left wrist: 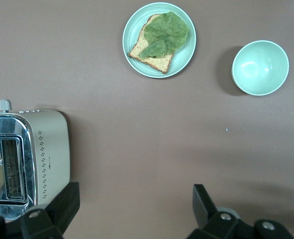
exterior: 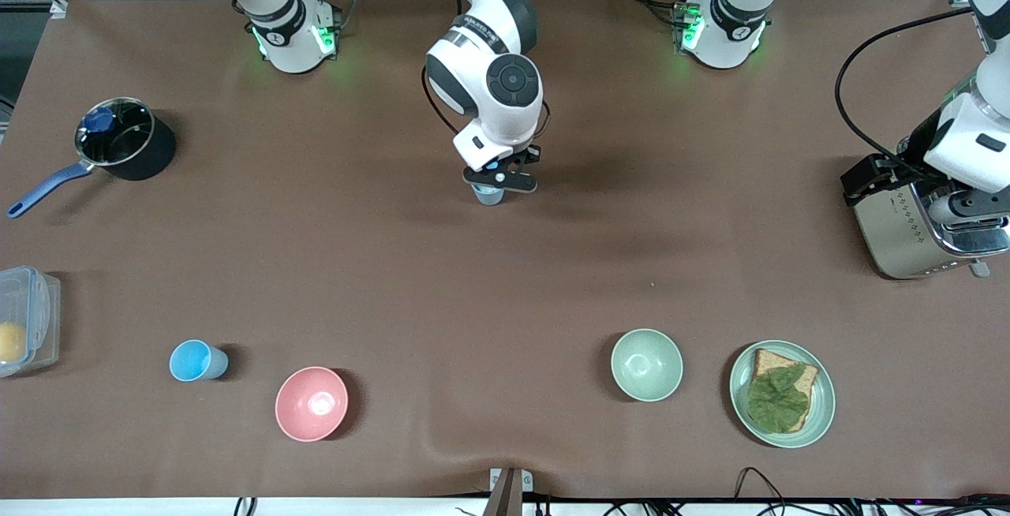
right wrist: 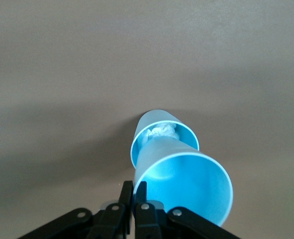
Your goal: Stack blue cups with both arms
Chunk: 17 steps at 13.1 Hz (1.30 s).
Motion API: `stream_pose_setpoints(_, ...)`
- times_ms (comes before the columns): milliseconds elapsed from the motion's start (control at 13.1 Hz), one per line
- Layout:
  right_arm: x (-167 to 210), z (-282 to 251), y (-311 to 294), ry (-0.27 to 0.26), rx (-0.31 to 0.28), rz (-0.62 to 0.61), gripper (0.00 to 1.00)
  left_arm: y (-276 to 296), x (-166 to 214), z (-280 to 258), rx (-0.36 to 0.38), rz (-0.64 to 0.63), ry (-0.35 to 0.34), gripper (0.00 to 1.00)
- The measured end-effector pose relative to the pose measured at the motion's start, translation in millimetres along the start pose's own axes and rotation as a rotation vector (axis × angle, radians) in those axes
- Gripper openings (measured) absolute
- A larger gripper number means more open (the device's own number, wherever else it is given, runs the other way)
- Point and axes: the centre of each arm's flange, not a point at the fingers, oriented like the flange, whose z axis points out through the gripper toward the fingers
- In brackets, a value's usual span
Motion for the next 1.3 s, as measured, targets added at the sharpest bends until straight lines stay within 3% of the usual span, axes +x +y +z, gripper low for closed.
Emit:
stream_pose_setpoints(381,21,-35,15,0.024,0.020,0.025,0.66,1,-7,-5,0.006,0.004,-0.021,1.00)
stream_pose_setpoints(610,66,-89,68,0.039,0.049,-0.076,0.99,4,-14,-16,0.001,0.008,-0.027,1.00)
stream_pose_setpoints(1067,137,-210,265,0.008,0.049,-0.264,1.00,5,-20,-25,-0.021,0.007,-0.060,1.00)
stream_pose_setpoints(1295,154,-252,384,0.020,-0.002,-0.271,1.00,5,-22,-35,-0.039,0.004,-0.066,1.00)
